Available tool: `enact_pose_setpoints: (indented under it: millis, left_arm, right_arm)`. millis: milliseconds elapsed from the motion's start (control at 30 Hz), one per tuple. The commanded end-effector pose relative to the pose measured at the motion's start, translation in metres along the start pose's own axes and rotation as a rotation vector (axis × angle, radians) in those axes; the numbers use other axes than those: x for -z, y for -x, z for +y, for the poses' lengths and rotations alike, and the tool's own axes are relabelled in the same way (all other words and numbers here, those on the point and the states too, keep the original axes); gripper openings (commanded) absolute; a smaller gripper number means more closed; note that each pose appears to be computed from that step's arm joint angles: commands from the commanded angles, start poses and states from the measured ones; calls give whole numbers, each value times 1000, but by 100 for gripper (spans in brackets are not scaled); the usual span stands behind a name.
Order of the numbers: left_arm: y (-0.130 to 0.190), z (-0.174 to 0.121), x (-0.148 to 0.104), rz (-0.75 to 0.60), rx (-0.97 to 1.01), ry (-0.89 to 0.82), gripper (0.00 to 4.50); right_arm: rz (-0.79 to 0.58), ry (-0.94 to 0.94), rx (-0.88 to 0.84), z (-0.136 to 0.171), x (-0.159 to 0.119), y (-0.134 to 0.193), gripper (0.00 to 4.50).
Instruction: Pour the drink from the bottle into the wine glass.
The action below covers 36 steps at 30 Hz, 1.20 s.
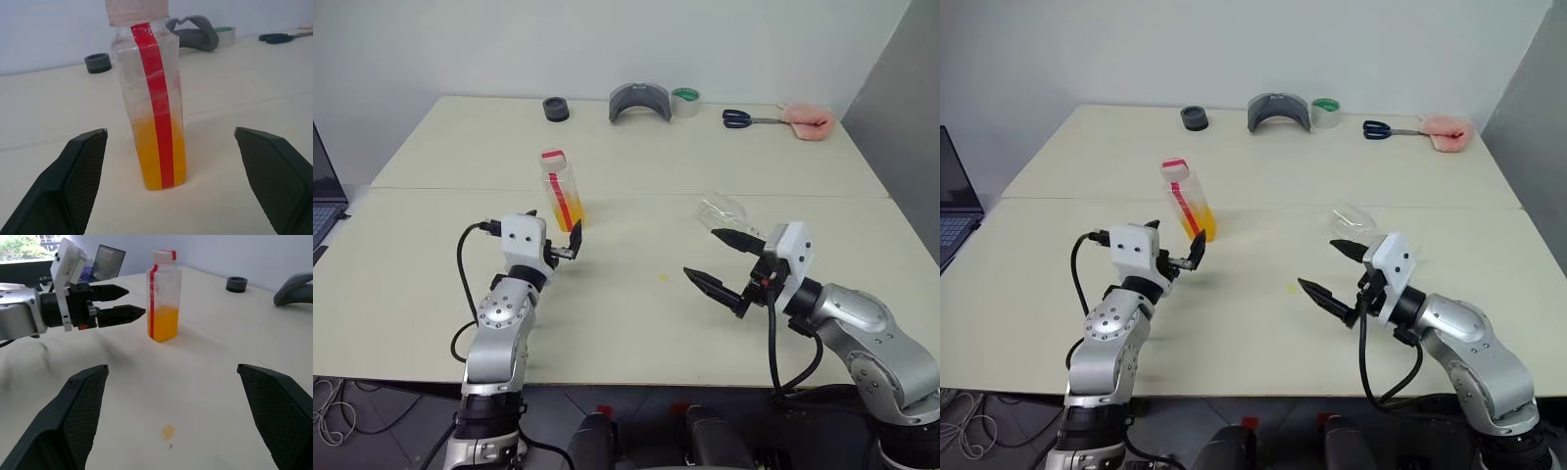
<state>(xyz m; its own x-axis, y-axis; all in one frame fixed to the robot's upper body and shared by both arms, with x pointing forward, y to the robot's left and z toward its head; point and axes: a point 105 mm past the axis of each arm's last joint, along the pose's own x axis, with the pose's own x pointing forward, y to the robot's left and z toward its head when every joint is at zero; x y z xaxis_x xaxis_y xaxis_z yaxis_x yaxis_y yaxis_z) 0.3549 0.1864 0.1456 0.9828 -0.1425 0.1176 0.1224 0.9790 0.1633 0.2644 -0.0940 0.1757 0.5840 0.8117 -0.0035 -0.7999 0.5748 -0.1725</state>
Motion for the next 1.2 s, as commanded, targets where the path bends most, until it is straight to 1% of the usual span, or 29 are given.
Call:
enact_pose_setpoints:
  millis: [33,367,600,733,933,1200]
  left_arm:
    - [-8,4,-10,-16,-11,-5,448]
    - [-31,-5,-20,-25,3,9,448]
    - [-44,6,-25,-35,-41,9,448]
    - [-54,10,-28,-43,-61,5,448]
    - [-68,10,-32,-51,-89,4,448]
    - [-80,10,-36,-53,-131,25,448]
  right_arm:
    - [-25,83,-5,3,-11,-3,450]
    - [-27,112,-12,7,-11,-6,450]
    - [-33,121,-17,6,-12,-8,450]
    - [-48,124,-61,8,-18,-14,450]
    - [-73,138,-119,9,-28,-26,450]
    - [-89,145,-145,9,-32,-33,450]
